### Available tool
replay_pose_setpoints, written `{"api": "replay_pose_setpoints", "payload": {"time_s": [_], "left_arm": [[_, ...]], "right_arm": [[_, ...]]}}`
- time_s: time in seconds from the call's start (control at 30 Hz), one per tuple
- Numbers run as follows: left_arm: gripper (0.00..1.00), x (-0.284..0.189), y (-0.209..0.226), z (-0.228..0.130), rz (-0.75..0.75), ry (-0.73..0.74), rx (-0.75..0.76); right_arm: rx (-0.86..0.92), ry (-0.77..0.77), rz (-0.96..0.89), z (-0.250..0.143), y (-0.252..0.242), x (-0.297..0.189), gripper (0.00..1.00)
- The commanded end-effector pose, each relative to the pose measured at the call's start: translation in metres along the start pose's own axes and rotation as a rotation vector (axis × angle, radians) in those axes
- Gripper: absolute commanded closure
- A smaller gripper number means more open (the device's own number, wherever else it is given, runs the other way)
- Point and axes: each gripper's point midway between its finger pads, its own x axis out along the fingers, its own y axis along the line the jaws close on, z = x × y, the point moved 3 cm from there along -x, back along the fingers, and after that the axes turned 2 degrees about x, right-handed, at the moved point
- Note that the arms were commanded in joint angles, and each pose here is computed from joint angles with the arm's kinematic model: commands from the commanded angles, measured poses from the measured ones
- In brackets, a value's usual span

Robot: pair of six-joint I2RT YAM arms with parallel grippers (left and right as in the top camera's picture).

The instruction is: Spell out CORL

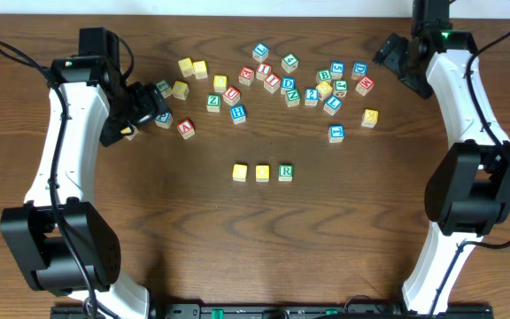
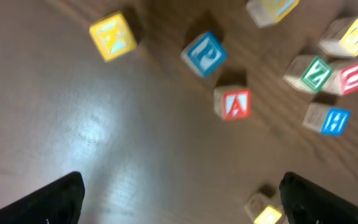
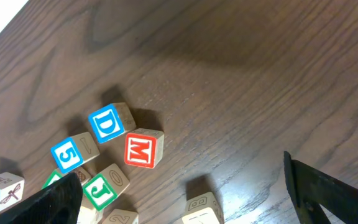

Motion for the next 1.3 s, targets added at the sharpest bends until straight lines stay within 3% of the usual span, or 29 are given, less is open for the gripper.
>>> {"api": "replay_pose_setpoints", "payload": {"time_s": [0.0,0.33,0.4,0.53,0.7,1.27], "left_arm": [[0.01,0.007,-0.005,0.005,-0.024,-0.016,0.017],[0.01,-0.006,-0.036,0.028,-0.199,-0.108,0.075],[0.01,-0.019,-0.043,0.045,-0.21,-0.197,0.173],[0.01,-0.027,-0.038,0.087,-0.12,-0.411,0.142],[0.01,-0.031,-0.047,0.129,-0.128,-0.607,0.135],[0.0,0.076,-0.039,0.135,-0.076,-0.461,0.121]], "right_arm": [[0.012,-0.008,-0.009,0.0,0.0,-0.001,0.01],[0.011,-0.008,-0.009,-0.001,0.001,-0.001,0.01],[0.011,-0.008,-0.008,-0.001,0.001,-0.001,0.01],[0.011,-0.008,-0.008,-0.001,0.001,-0.001,0.01],[0.011,-0.008,-0.008,-0.001,0.001,-0.001,0.01],[0.011,-0.008,-0.008,-0.001,0.001,-0.001,0.01]]}}
